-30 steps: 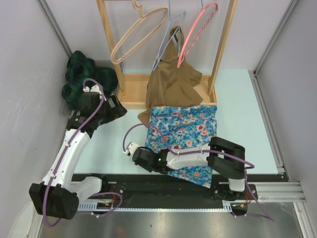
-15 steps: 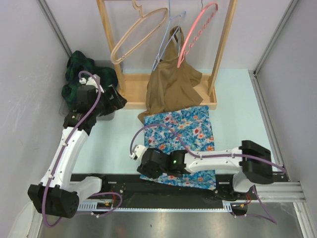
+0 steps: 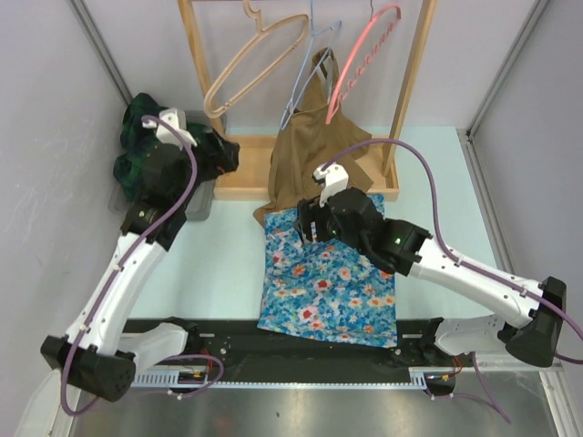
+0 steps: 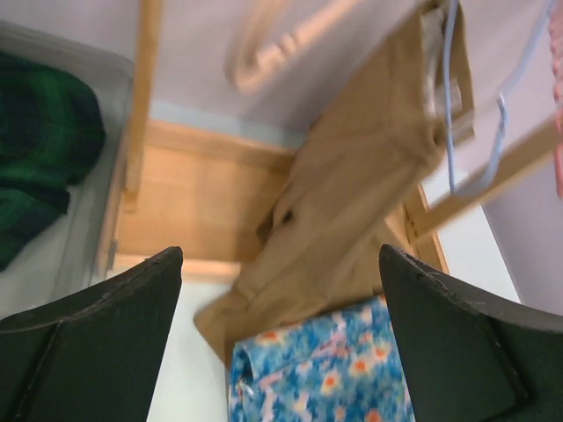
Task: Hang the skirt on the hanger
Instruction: Flatten the skirt, then grab a hanger with the left arm
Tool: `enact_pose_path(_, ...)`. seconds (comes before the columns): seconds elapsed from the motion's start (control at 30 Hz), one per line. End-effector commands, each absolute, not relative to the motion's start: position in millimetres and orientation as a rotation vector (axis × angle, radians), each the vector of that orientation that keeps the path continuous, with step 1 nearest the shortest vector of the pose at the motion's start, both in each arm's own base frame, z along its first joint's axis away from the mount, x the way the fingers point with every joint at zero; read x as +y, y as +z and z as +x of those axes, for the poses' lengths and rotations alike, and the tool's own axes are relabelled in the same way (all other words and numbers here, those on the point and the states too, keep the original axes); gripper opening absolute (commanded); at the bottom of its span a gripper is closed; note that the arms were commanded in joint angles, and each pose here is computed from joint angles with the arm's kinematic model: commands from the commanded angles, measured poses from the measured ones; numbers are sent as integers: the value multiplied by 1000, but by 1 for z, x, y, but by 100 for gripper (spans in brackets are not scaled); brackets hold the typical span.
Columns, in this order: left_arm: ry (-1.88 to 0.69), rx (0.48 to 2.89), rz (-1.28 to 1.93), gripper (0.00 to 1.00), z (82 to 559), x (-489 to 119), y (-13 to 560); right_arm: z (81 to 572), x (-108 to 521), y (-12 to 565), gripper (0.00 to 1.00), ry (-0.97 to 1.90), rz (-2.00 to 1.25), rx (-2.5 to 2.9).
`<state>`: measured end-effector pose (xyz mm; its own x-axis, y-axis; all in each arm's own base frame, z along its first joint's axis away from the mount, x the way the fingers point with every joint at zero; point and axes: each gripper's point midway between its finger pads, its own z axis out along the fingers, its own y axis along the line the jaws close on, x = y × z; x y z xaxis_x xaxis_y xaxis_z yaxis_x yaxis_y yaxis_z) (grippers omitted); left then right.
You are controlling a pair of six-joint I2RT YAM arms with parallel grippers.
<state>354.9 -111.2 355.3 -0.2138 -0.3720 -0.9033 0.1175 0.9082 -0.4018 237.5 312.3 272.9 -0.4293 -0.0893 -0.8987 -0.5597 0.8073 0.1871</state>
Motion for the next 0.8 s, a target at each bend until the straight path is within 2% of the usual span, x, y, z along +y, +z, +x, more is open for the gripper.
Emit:
enact_pose_path(0.0, -363, 1558, -396, 95, 385, -85, 415, 239, 313, 301, 74, 648, -444, 1938)
enact_pose_path(0.2, -310, 1482, -337, 94, 396, -88, 464, 234, 309, 299, 74, 673, -434, 1950)
enact_pose_path(0.37, -239, 1499, -194, 98, 401, -94, 487, 236, 300, 299, 73, 664, -424, 1944)
enact_pose_path(0.53, -252, 1705, -53, 98, 422, -121, 466, 240, 296, 301, 73, 674, -442, 1940)
enact_pose_path(0.57, -261, 1694, -60, 98, 424, -122, 478, 241, 294, 303, 74, 675, -438, 1938)
enact_pose_path(0.63, -226, 1763, -80, 97, 437, -122, 460, 241, 294, 302, 73, 683, -448, 1942)
enact_pose_path(0.77, -176, 1746, -132, 97, 445, -111, 467, 240, 292, 300, 74, 690, -455, 1948)
